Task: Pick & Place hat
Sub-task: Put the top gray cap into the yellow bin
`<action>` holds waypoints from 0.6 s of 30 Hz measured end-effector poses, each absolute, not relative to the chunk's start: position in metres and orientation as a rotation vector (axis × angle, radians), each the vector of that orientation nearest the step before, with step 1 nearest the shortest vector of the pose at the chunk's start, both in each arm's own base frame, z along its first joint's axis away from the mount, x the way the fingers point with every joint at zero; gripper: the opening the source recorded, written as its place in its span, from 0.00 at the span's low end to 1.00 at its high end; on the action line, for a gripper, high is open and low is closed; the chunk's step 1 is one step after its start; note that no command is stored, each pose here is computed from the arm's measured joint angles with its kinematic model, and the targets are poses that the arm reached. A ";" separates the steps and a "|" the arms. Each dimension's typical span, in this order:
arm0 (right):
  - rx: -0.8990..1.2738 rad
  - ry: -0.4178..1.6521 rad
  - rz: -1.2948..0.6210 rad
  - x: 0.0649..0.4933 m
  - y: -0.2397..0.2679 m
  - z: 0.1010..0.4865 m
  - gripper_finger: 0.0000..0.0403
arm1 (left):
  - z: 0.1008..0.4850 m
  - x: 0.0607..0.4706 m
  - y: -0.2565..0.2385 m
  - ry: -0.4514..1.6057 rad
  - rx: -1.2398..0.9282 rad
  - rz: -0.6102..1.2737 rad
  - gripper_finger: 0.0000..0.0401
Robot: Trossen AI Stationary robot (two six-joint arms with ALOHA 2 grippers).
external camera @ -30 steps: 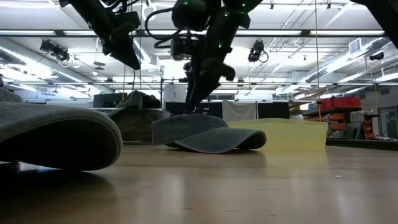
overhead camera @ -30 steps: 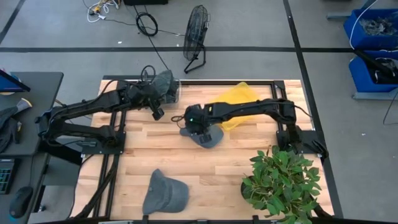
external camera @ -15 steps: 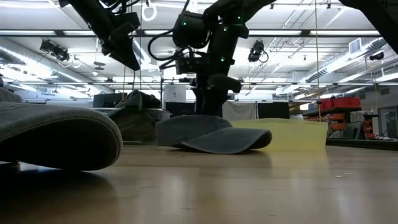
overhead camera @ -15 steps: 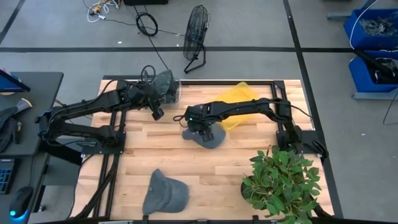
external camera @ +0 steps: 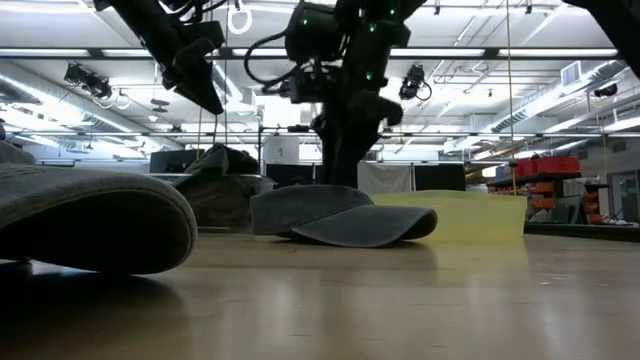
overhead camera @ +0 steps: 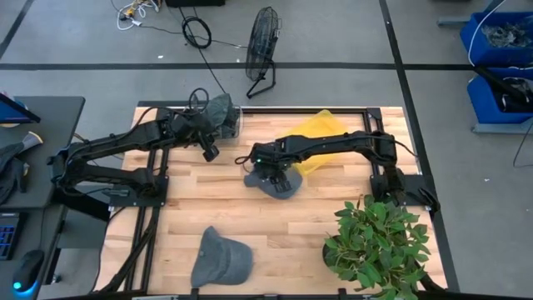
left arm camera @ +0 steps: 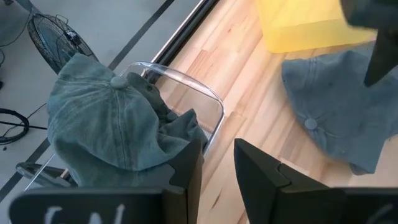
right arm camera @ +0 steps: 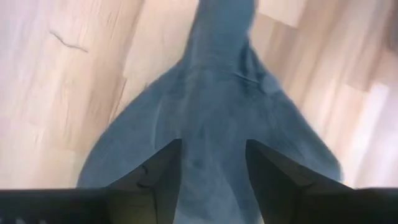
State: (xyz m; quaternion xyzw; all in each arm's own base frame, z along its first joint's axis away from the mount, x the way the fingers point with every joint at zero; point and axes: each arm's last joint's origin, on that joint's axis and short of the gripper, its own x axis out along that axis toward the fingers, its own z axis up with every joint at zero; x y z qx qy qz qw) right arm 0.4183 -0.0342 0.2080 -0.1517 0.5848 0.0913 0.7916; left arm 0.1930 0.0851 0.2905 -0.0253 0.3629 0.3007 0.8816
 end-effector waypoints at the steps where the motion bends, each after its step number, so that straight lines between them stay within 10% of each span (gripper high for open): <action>1: -0.338 1.263 0.206 0.419 -0.035 0.202 0.45 | 0.290 0.193 0.085 0.756 -0.054 0.627 0.24; 9: -0.303 1.246 0.175 0.417 -0.036 0.170 0.40 | 0.290 0.193 0.085 0.752 -0.075 0.640 0.24; 18: -0.347 1.294 0.090 0.409 -0.038 0.182 0.03 | 0.289 0.188 0.087 0.783 -0.049 0.771 0.24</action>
